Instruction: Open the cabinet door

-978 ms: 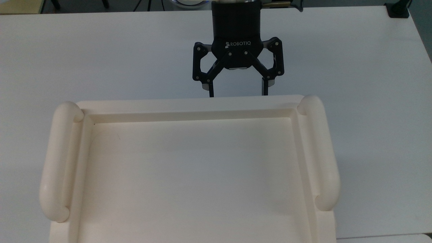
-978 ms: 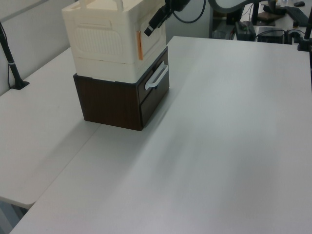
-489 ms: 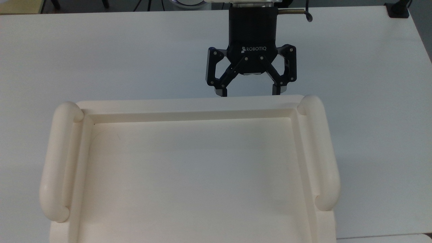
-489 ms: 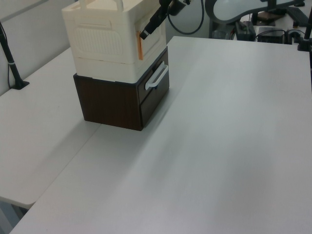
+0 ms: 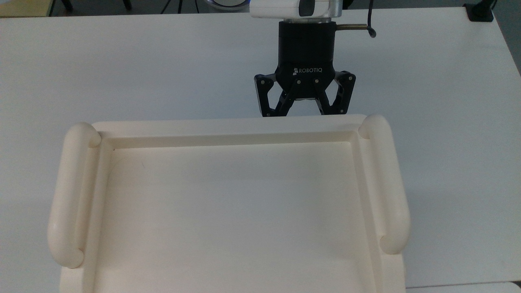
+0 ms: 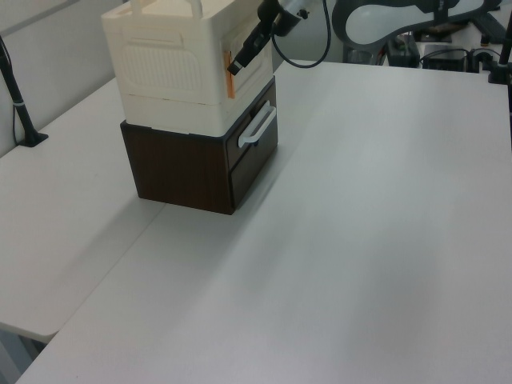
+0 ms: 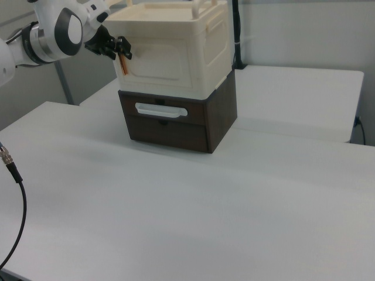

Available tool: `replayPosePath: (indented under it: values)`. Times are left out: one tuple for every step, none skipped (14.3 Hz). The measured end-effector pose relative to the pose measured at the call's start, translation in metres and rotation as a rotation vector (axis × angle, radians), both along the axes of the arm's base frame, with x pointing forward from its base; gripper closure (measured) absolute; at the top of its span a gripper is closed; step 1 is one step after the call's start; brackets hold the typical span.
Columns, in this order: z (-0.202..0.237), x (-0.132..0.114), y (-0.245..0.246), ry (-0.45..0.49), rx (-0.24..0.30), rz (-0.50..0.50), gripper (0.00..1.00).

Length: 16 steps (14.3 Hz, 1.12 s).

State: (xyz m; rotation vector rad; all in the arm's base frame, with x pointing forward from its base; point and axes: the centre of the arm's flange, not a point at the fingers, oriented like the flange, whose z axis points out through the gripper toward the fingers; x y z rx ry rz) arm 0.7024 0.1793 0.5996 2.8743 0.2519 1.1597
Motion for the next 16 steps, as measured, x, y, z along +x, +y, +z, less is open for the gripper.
replayPosePath:
  values:
    - [-0.001,0.000,0.000,0.001,0.000,0.000,0.35]
    - [-0.001,0.000,0.001,0.002,0.005,-0.005,0.35]
    - [-0.002,0.000,0.001,0.003,0.018,-0.019,0.35]
    - [-0.002,0.000,0.001,0.003,0.030,-0.030,0.35]
    - [-0.002,0.000,0.002,0.004,0.038,-0.038,0.35]
    - [-0.001,0.000,0.004,0.004,0.043,-0.040,0.35]
    - [-0.001,-0.001,0.008,0.003,0.047,-0.040,0.35]
    - [-0.001,-0.003,0.012,0.000,0.047,-0.043,0.35]
    - [0.000,-0.004,0.016,-0.005,0.044,-0.048,0.35]
    - [0.000,-0.004,0.019,-0.011,0.035,-0.050,0.36]
    - [0.001,-0.005,0.021,-0.018,0.027,-0.048,0.36]
    - [0.003,-0.005,0.022,-0.032,0.024,-0.042,0.37]
    - [0.004,-0.004,0.023,-0.048,0.026,-0.037,0.37]
    - [0.005,-0.004,0.023,-0.057,0.028,-0.033,0.41]
    - [0.005,-0.004,0.024,-0.061,0.029,-0.032,0.43]
    - [0.005,-0.003,0.024,-0.063,0.029,-0.031,0.43]
